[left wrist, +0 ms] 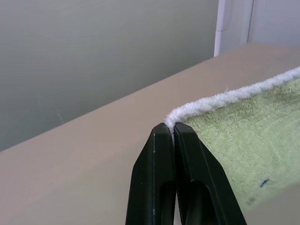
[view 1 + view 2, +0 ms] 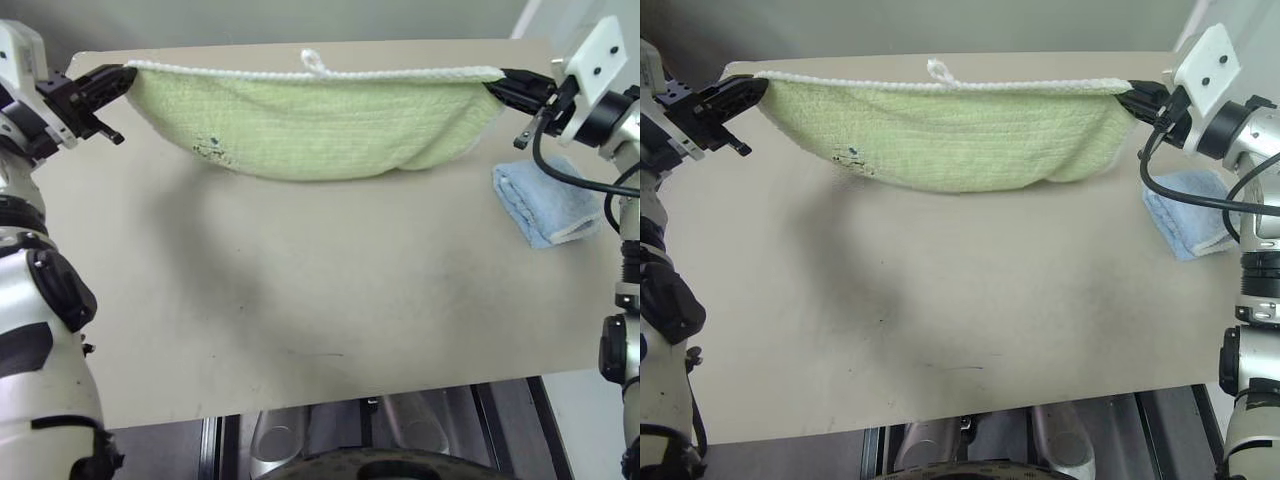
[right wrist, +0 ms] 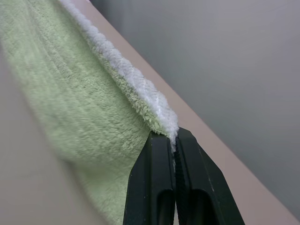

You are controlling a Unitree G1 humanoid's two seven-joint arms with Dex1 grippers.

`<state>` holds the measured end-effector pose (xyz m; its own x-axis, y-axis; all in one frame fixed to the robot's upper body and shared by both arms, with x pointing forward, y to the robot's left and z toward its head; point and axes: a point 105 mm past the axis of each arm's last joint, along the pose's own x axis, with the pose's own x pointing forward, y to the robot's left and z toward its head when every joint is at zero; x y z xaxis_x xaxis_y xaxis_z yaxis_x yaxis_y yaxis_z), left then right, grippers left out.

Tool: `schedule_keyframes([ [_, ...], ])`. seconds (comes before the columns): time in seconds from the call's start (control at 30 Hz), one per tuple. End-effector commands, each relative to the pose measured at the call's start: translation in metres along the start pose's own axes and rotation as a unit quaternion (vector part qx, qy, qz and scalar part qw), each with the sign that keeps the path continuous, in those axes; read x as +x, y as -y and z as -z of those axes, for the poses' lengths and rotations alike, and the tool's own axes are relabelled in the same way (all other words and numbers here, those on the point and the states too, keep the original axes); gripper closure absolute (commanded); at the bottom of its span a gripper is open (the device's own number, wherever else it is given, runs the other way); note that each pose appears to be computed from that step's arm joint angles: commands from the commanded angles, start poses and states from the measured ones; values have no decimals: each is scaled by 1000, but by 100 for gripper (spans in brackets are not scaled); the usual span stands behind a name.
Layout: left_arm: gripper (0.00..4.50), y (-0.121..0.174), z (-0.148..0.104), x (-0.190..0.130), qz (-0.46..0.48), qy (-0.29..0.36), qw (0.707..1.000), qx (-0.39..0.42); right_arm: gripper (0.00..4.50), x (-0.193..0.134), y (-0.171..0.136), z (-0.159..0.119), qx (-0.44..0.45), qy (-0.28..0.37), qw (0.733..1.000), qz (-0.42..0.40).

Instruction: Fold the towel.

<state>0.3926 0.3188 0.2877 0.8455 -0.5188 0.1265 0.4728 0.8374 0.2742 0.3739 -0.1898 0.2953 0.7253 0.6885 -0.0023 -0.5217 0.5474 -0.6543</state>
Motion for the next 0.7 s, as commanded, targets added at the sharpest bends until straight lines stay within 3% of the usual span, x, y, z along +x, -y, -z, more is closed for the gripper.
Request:
schedule_keyframes([
  [0.03,448,-6,-20,-5,-6,22,999,24,450,-8,10,-17,-15,23,999,17],
  [0.33,448,-6,-20,-5,-5,22,999,24,450,-8,10,-17,-14,23,999,18],
  [0.37,448,-6,-8,-22,14,-10,1000,10,450,-18,-8,-16,5,26,999,-18],
  [0.4,448,3,36,-67,61,-98,992,-44,450,-50,-60,7,62,-14,992,-105],
  [0.47,448,29,72,-123,129,-194,965,-122,450,-91,-130,14,134,-67,963,-224],
  [0.5,448,39,76,-130,147,-209,957,-138,450,-99,-142,13,149,-77,956,-240],
  [0.7,448,73,73,-118,180,-206,949,-158,450,-96,-146,2,158,-67,956,-237],
])
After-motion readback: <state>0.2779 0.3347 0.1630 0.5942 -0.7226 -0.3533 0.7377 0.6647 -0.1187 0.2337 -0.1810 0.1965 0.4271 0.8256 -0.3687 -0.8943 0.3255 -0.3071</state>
